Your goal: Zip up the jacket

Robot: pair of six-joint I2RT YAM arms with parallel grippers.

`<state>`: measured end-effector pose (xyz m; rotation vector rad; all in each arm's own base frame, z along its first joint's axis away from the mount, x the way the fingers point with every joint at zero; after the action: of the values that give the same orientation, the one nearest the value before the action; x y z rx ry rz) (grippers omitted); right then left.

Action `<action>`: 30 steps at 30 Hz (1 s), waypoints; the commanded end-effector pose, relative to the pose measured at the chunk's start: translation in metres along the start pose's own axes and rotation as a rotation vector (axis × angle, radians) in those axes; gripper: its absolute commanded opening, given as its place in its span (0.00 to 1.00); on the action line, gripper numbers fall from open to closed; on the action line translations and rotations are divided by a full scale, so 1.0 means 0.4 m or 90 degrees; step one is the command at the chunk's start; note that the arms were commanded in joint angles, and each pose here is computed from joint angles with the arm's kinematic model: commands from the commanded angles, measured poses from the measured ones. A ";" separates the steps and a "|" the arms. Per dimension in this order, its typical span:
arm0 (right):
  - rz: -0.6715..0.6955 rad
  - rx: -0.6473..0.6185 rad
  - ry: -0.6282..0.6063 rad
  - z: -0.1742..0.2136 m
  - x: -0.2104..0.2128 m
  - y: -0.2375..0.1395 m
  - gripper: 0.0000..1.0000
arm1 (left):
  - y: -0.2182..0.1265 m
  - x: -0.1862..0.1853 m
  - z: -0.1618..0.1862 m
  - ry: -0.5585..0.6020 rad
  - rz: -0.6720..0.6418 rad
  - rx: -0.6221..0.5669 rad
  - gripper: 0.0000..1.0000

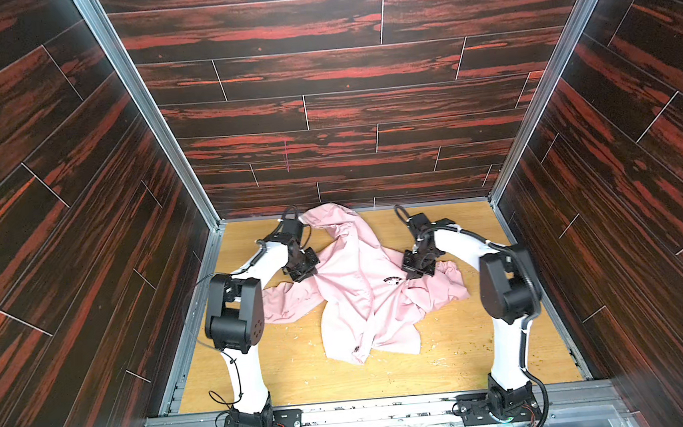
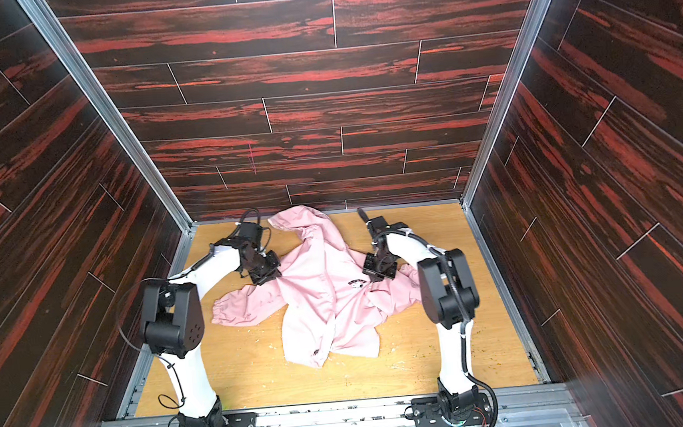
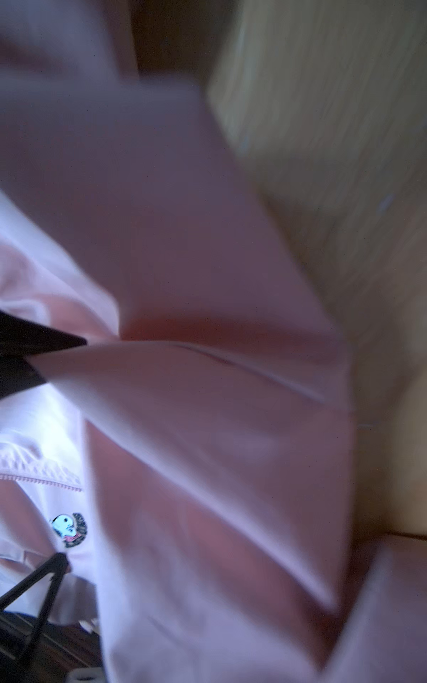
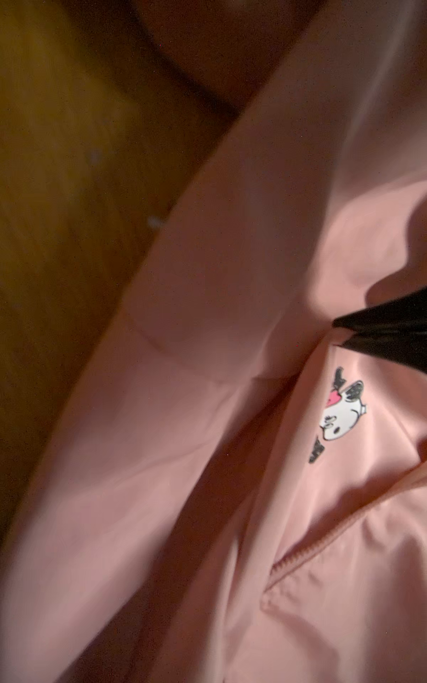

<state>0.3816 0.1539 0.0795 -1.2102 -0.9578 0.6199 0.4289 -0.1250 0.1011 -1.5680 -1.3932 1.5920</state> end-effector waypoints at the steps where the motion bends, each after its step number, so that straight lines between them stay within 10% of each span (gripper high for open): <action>1: -0.064 -0.054 0.020 -0.022 -0.010 -0.121 0.00 | -0.059 0.013 -0.009 0.011 -0.018 -0.021 0.00; 8: -0.088 -0.072 0.038 -0.049 -0.036 -0.176 0.00 | -0.059 0.005 -0.009 0.028 -0.008 -0.003 0.00; 10: -0.090 -0.053 0.032 -0.049 -0.024 -0.171 0.03 | -0.056 -0.004 -0.010 0.030 0.000 0.007 0.16; 14: -0.098 -0.081 0.031 -0.057 -0.013 -0.220 0.45 | -0.096 -0.016 -0.014 0.033 0.001 -0.012 0.49; 17: -0.110 -0.116 0.018 -0.060 0.003 -0.283 0.56 | -0.155 -0.020 -0.013 0.042 -0.012 -0.037 0.60; 24: -0.110 -0.129 -0.084 0.036 0.058 -0.345 0.52 | -0.256 -0.149 0.026 0.130 0.027 -0.091 0.66; 30: -0.099 -0.082 -0.180 0.227 0.028 -0.306 0.55 | -0.144 -0.344 0.113 0.220 0.112 -0.008 0.71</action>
<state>0.3391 0.1702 0.2086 -1.2046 -1.3128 0.5337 0.4048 -0.1997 0.2184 -1.8988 -1.2647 1.3171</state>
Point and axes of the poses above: each gripper's point midway between its finger pads, its own y axis out along the fingers, its own x axis along the line the jaws close on, z = x × y, the point moved 2 cm from there along -y, back along the fingers, and after that the axes turned 11 degrees about y, right-handed, at the moved point
